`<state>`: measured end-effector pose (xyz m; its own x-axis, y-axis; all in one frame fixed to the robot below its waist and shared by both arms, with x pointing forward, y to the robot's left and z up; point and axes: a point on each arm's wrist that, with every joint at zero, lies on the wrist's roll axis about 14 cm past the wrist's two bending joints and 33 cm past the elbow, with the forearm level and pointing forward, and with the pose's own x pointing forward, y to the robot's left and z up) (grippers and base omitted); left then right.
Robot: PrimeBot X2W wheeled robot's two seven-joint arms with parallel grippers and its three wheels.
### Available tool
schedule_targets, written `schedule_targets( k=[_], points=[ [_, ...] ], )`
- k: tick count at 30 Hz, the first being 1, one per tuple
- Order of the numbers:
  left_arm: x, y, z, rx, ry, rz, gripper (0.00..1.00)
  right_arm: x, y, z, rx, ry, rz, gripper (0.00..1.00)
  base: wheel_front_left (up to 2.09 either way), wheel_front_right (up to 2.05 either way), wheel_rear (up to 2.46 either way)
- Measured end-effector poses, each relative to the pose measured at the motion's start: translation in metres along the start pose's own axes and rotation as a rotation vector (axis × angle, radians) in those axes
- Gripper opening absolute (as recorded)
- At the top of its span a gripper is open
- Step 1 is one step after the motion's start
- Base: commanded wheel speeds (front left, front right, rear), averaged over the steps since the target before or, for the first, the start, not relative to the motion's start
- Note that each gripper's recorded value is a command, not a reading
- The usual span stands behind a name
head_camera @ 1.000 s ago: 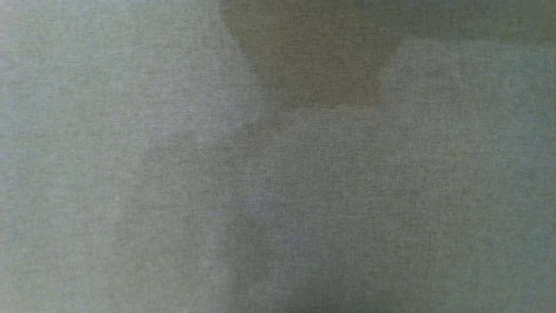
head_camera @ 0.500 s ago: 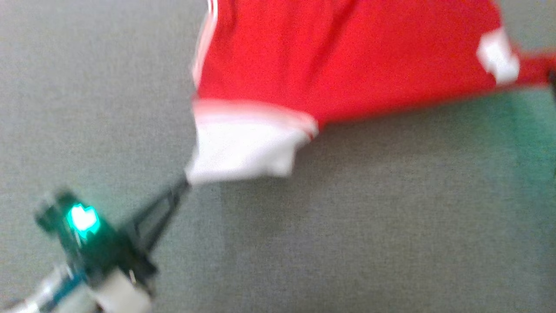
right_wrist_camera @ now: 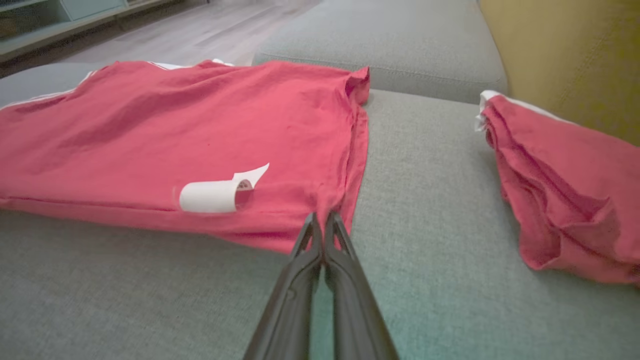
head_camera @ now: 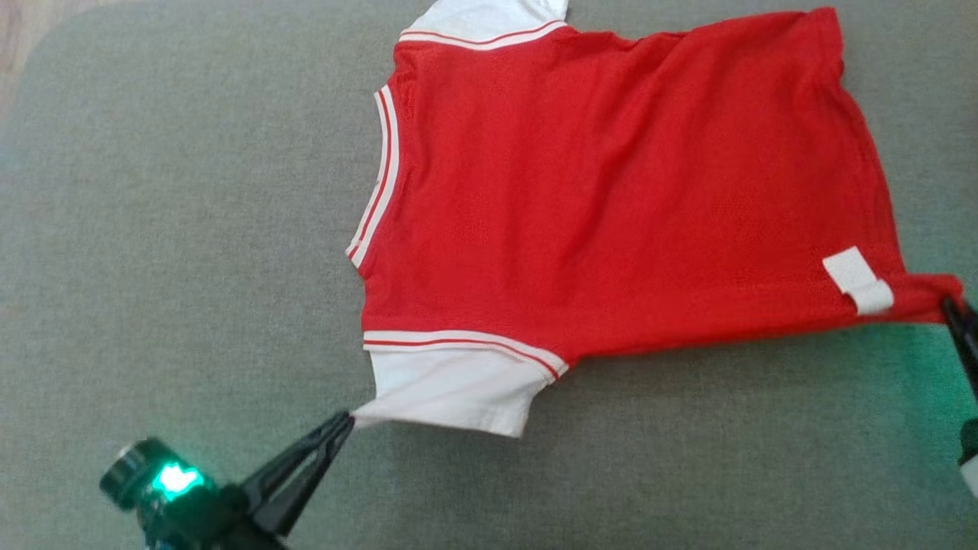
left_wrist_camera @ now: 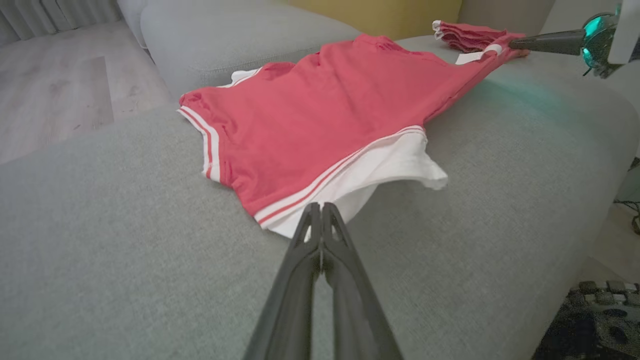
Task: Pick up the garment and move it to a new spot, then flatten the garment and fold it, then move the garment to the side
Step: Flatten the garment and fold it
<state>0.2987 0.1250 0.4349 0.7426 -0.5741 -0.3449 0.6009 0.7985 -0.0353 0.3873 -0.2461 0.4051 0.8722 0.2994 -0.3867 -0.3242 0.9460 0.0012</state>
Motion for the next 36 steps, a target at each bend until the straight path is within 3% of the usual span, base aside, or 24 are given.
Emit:
schedule_targets(
  k=[8, 18, 19, 21, 22, 23, 28, 36],
  points=[
    [0.041, 0.041, 0.037, 0.12, -0.091, -0.035, 0.0, 0.034, -0.006, 0.016, -0.019, -0.015, 0.014, 0.0, 0.0, 0.0, 0.0],
    [0.092, 0.108, 0.077, 0.26, -0.14, 0.014, 0.0, 0.089, -0.014, 0.044, -0.048, -0.047, 0.036, 0.0, 0.0, 0.0, 0.0],
    [0.096, 0.111, 0.078, 0.257, -0.138, 0.018, 0.0, 0.093, -0.014, 0.044, -0.049, -0.049, 0.036, 0.13, 0.0, 0.0, 0.0],
    [0.104, 0.114, 0.076, 0.244, -0.137, 0.02, 0.0, 0.1, -0.016, 0.045, -0.039, -0.056, 0.025, 1.0, 0.0, 0.0, 0.0],
    [0.107, 0.114, 0.075, 0.221, -0.139, 0.025, 0.4, 0.103, -0.016, 0.046, -0.037, -0.062, 0.023, 1.0, 0.0, 0.0, 0.0],
    [0.109, 0.114, 0.074, 0.205, -0.141, 0.028, 1.0, 0.105, -0.015, 0.046, -0.032, -0.065, 0.023, 1.0, 0.0, 0.0, 0.0],
    [0.107, 0.114, 0.07, 0.159, -0.158, 0.104, 1.0, 0.101, -0.009, 0.042, -0.018, -0.085, 0.019, 1.0, 0.0, 0.0, 0.0],
    [0.082, 0.064, 0.016, -0.14, -0.096, 0.176, 1.0, 0.081, -0.006, 0.028, 0.021, -0.078, -0.012, 1.0, 0.0, 0.0, 0.0]
  ],
)
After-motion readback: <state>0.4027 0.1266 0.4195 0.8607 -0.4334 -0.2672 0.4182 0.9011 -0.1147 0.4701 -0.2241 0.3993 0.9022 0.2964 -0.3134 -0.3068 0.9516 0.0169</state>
